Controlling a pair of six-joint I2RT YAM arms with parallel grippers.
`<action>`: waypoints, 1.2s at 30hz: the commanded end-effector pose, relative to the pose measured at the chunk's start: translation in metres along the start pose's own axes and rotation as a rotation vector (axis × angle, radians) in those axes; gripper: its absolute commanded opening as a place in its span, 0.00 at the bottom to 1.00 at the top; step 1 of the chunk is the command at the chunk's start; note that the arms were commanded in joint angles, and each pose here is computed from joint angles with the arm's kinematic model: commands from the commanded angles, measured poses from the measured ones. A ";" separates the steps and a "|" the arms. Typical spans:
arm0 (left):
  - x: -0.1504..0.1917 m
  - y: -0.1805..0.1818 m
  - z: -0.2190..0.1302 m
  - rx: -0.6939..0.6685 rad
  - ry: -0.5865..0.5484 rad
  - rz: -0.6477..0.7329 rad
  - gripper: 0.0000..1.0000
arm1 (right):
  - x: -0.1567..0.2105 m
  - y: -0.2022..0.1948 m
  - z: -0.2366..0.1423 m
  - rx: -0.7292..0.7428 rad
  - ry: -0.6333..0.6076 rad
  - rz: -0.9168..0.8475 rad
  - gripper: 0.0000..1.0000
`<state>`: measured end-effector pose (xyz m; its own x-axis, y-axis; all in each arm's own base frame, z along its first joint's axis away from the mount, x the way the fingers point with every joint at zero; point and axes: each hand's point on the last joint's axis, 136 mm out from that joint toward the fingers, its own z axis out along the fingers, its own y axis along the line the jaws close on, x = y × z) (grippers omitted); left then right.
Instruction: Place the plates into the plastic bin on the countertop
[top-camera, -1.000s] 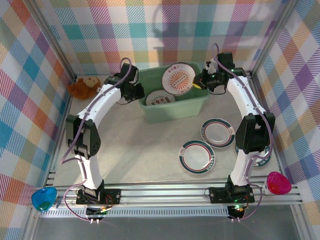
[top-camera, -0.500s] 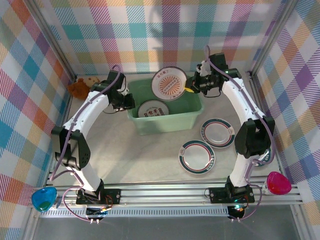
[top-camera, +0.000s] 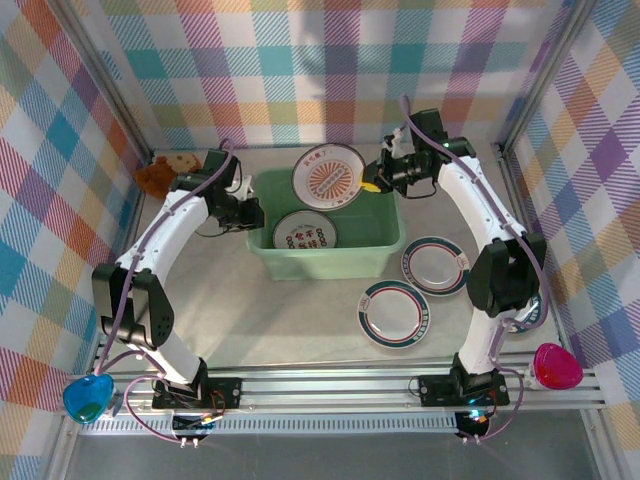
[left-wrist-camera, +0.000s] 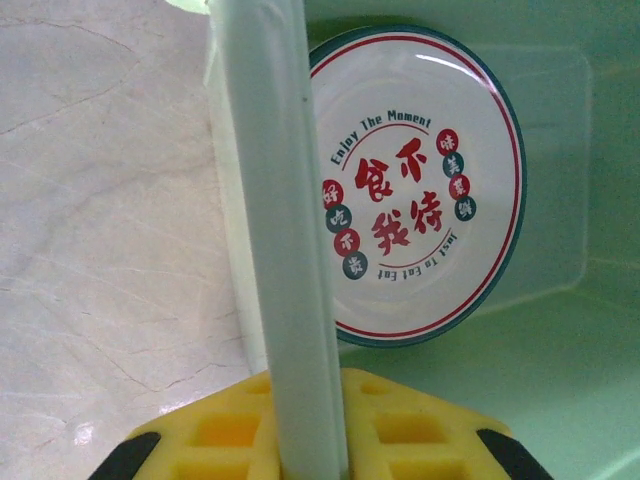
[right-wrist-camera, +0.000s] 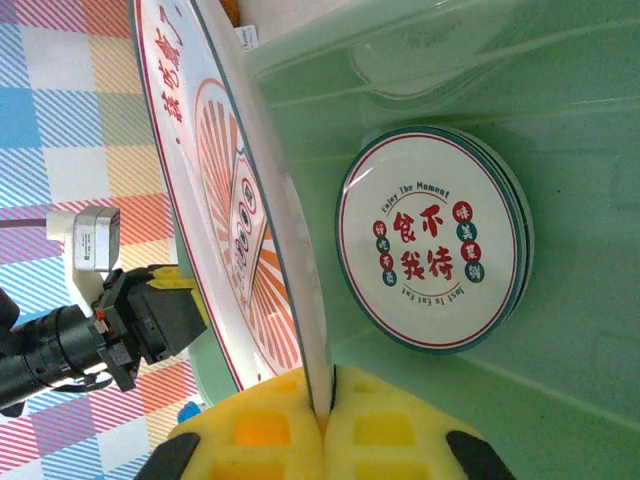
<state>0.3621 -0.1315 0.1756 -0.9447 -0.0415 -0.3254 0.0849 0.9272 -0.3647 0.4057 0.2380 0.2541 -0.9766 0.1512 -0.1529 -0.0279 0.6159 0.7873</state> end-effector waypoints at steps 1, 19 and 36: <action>0.014 -0.005 -0.010 0.064 0.006 0.004 0.05 | 0.010 0.019 0.006 -0.069 0.011 -0.020 0.00; -0.009 -0.008 -0.022 0.094 -0.104 -0.032 0.59 | 0.022 0.005 0.026 -0.062 0.068 -0.050 0.00; -0.057 -0.001 -0.051 0.084 -0.281 -0.067 0.70 | 0.065 -0.029 0.083 0.055 0.246 -0.052 0.00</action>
<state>0.3902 -0.1161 0.2139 -0.8683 -0.1906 -0.4579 0.0453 0.8888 -0.4560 0.3616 0.2860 0.1773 -0.9989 -0.0277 -0.0371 -0.0462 0.6590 0.7507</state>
